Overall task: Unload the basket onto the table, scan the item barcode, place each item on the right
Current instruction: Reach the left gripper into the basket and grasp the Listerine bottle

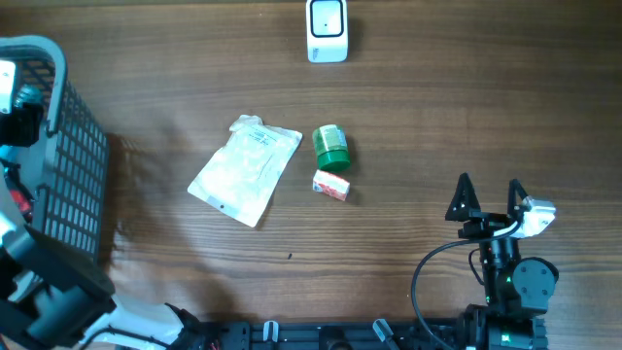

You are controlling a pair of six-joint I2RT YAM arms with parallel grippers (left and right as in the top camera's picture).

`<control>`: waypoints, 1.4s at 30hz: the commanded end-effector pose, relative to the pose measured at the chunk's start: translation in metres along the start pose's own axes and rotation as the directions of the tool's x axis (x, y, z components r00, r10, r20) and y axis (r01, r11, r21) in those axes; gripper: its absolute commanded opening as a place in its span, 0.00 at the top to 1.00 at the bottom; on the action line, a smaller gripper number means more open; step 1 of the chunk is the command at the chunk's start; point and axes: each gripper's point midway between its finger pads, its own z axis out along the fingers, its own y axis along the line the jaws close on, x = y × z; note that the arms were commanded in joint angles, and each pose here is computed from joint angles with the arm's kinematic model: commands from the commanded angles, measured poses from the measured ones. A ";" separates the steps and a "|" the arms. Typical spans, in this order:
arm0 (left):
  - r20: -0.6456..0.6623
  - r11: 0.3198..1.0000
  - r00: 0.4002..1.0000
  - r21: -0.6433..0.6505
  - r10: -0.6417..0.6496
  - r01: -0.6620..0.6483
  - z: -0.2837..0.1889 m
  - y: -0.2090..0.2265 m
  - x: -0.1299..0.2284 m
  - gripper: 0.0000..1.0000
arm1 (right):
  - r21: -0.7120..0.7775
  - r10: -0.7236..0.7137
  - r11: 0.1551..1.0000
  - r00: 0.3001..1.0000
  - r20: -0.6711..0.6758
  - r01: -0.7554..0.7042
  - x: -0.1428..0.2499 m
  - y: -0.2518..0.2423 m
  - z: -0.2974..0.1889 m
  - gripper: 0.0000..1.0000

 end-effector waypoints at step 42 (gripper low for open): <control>0.263 0.389 0.450 -0.253 -0.853 0.886 -0.070 0.080 0.022 0.00 | 0.007 0.003 1.000 1.000 0.008 -0.003 -0.002 -0.001 0.000 0.00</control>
